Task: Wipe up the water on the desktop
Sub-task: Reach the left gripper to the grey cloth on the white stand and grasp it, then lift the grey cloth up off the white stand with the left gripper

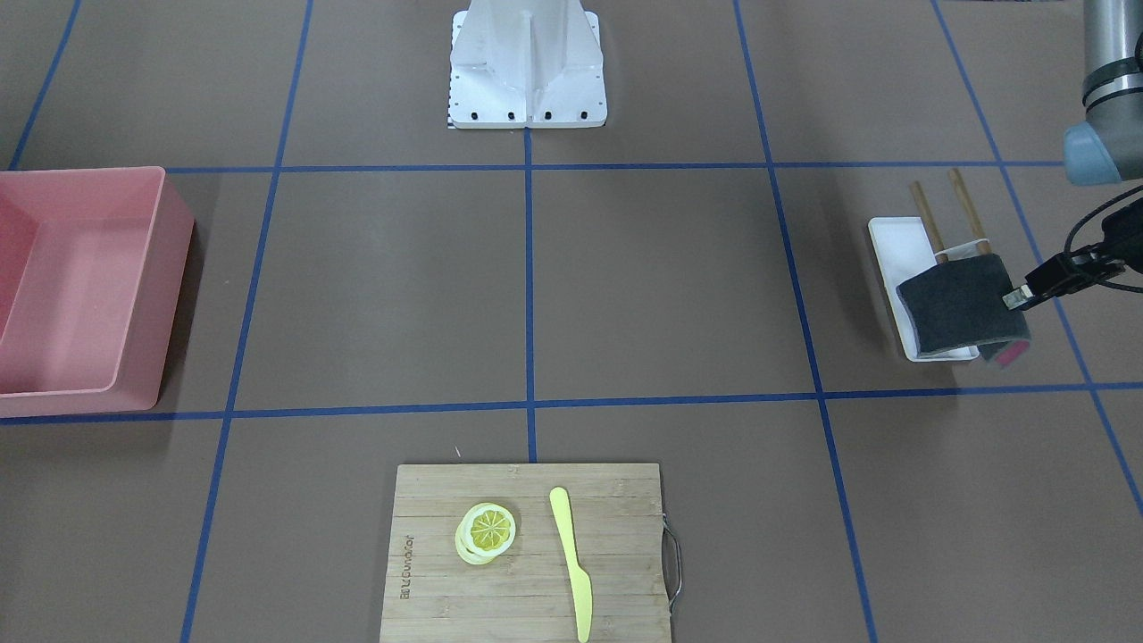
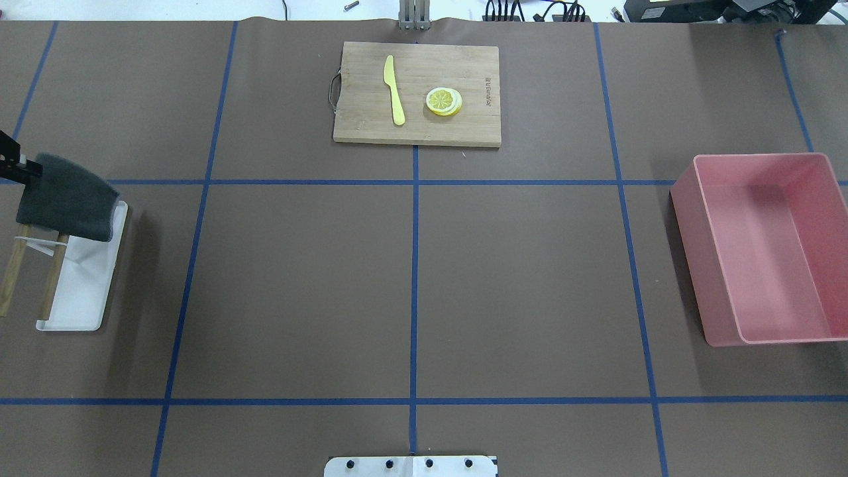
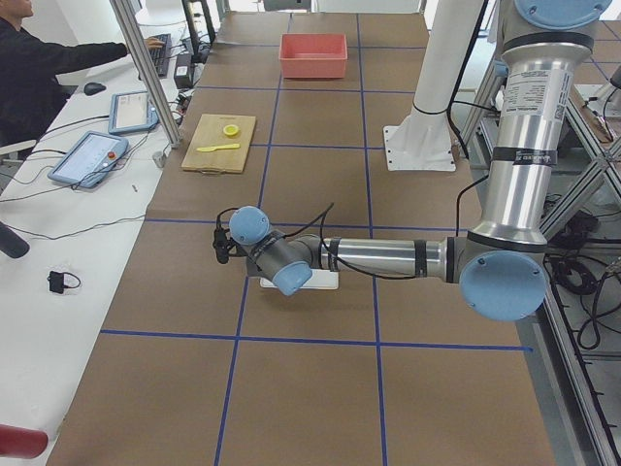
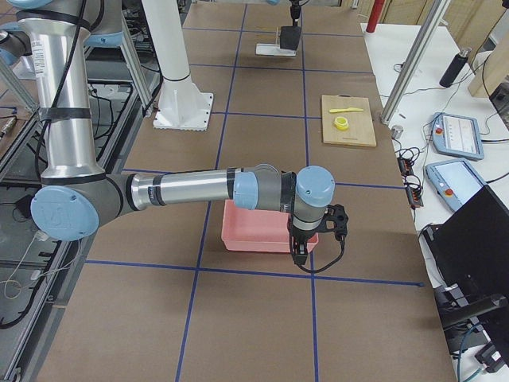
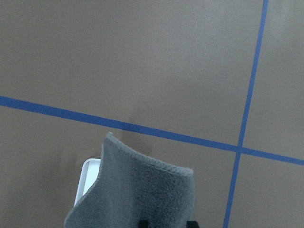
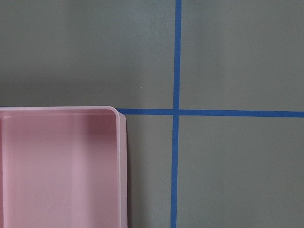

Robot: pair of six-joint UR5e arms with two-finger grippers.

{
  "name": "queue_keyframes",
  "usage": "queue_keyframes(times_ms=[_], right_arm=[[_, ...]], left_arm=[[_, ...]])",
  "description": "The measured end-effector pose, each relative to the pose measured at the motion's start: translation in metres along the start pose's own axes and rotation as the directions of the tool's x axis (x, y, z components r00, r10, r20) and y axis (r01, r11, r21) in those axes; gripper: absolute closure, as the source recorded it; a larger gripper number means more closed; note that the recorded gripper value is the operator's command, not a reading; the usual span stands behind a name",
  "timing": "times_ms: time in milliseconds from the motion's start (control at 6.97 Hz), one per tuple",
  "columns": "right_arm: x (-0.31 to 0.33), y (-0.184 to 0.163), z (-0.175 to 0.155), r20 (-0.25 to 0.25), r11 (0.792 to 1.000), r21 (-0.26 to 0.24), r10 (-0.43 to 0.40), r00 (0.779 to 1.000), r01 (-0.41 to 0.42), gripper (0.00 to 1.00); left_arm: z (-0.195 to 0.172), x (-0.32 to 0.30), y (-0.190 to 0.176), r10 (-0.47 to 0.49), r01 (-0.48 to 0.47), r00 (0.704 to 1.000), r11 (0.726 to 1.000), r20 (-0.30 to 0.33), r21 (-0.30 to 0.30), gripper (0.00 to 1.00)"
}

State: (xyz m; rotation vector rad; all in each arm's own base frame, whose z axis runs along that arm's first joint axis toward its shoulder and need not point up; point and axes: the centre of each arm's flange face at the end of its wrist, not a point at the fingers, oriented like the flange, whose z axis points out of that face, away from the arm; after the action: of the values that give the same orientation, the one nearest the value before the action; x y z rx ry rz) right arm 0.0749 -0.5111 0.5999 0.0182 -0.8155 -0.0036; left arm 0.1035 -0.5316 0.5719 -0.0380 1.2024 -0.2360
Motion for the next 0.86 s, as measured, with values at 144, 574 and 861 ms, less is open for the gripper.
queue_keyframes(times_ms=[144, 574, 861], right_arm=[[-0.0001, 0.0, 0.0, 0.001, 1.0, 0.0, 0.0, 1.0, 0.0, 0.0], [-0.0003, 0.0, 0.0, 0.003, 1.0, 0.0, 0.001, 1.0, -0.001, 0.0], [-0.0003, 0.0, 0.0, 0.003, 1.0, 0.0, 0.001, 1.0, -0.001, 0.0]], left_arm=[[-0.0003, -0.003, 0.0003, -0.004, 0.004, 1.0, 1.0, 0.002, 0.001, 0.6], [0.0012, -0.0118, 0.003, -0.016, 0.016, 1.0, 1.0, 0.013, 0.002, 0.54], [0.003, -0.0123, 0.0038, -0.017, 0.017, 1.0, 1.0, 0.016, 0.001, 0.54]])
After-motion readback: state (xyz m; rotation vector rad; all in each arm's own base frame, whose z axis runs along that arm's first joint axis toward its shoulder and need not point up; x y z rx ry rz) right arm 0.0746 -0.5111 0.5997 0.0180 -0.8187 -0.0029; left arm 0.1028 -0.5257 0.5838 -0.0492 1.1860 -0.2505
